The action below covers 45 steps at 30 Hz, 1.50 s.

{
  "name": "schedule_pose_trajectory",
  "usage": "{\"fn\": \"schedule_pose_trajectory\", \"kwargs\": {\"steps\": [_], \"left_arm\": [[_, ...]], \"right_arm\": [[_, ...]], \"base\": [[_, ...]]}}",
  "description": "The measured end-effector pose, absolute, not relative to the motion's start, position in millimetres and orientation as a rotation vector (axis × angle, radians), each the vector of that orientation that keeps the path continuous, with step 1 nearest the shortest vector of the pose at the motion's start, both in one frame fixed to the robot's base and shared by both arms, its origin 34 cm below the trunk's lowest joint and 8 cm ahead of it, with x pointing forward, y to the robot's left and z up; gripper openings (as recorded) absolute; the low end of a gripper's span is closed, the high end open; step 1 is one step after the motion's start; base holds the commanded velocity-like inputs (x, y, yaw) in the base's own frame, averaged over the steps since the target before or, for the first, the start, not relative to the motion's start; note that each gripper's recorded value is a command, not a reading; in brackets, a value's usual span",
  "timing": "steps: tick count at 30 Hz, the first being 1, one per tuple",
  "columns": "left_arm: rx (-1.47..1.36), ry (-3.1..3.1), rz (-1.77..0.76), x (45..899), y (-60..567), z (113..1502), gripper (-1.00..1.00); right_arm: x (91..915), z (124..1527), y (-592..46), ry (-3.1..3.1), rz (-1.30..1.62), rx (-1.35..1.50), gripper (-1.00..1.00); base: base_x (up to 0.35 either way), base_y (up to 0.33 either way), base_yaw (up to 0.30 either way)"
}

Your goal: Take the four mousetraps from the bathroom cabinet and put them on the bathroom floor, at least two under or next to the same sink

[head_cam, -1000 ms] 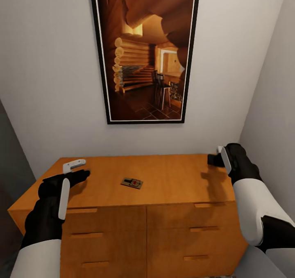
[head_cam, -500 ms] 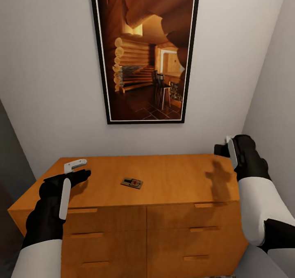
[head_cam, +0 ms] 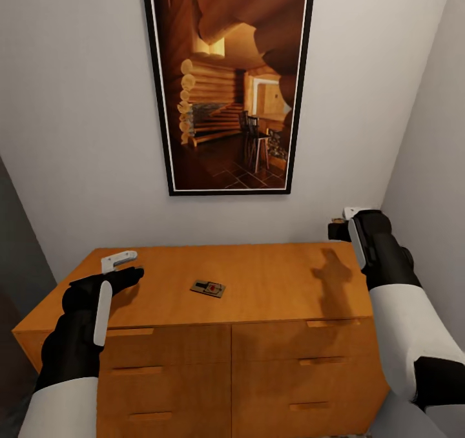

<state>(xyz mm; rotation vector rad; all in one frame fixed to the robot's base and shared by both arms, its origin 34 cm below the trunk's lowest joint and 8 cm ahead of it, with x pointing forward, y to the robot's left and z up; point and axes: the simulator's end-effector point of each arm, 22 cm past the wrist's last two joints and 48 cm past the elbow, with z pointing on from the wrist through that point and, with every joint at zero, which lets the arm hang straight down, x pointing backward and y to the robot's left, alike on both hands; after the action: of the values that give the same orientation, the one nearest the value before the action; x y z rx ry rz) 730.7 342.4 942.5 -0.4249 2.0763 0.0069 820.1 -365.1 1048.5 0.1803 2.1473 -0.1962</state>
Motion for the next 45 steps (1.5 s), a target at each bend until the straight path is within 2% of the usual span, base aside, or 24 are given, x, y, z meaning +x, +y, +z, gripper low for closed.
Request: {"fn": "schedule_pose_trajectory", "kwargs": {"steps": [7,32,39,45], "left_arm": [[-0.425,2.077,0.006,731,342,942,1.0],[-0.425,2.077,0.018,730,344,942,1.0],[-0.414,2.094,0.01,731,338,937,1.0],[-0.301,2.19,0.005,729,302,923,1.0]], "right_arm": [[817,1036,-362,2.166,-0.193,0.175,-1.0],[815,1024,-361,2.188,-0.188,0.172,-1.0],[815,1025,-364,2.188,-0.193,0.174,-1.0],[815,1024,-365,2.188,-0.181,0.17,-1.0]], "base": [[0.0,0.0,0.137],[0.0,0.0,0.263],[0.0,0.0,0.053],[0.0,0.0,0.002]]}}
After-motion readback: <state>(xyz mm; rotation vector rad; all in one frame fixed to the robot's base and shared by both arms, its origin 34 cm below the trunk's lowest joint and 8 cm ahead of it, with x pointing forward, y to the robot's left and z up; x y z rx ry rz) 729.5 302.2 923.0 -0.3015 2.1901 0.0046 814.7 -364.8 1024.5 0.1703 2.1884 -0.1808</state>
